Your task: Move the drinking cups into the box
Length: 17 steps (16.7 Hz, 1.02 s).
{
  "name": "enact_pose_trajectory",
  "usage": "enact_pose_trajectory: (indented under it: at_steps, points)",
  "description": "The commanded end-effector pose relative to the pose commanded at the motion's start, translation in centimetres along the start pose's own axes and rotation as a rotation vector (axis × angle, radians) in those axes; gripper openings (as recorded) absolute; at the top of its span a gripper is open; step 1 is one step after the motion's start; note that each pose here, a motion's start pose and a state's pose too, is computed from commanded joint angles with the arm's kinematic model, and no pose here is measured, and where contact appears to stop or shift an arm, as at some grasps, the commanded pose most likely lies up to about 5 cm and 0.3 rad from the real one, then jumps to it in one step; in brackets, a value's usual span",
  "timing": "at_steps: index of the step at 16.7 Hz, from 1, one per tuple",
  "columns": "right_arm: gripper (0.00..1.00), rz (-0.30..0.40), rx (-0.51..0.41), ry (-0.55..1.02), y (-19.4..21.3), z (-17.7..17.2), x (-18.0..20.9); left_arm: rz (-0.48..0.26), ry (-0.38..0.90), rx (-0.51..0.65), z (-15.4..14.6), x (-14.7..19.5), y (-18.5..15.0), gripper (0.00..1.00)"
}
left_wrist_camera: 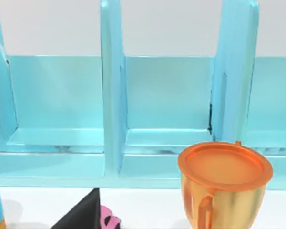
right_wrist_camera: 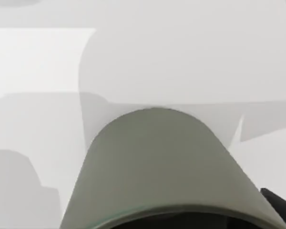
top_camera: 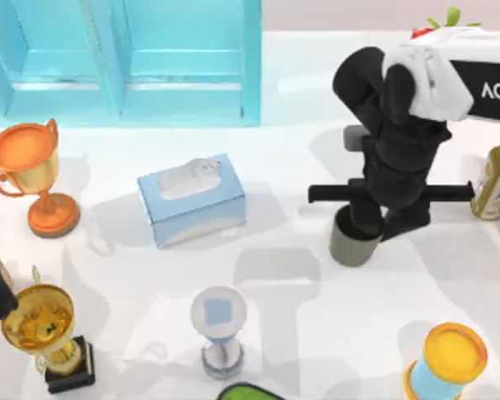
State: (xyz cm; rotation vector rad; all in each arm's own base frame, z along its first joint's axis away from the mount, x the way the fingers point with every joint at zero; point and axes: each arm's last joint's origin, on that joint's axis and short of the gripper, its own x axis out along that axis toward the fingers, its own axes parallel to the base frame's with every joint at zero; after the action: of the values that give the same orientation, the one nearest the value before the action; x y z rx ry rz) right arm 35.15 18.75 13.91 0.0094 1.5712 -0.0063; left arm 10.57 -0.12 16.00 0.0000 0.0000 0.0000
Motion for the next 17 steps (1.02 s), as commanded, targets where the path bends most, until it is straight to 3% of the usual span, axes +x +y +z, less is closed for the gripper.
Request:
enact_pose_trajectory:
  at_steps: [7,14,17]
  points:
    - [0.00,0.001,0.005,-0.007,-0.6,0.3,-0.7,0.000,0.000,0.000,0.0,0.0,0.0,1.00]
    - [0.00,0.000,0.002,0.004,-9.2,0.2,-9.1,0.000,0.000,0.000,0.0,0.0,0.0,1.00]
    - [0.00,0.001,0.003,-0.001,-10.0,0.0,-10.1,0.000,0.000,0.000,0.0,0.0,0.0,1.00]
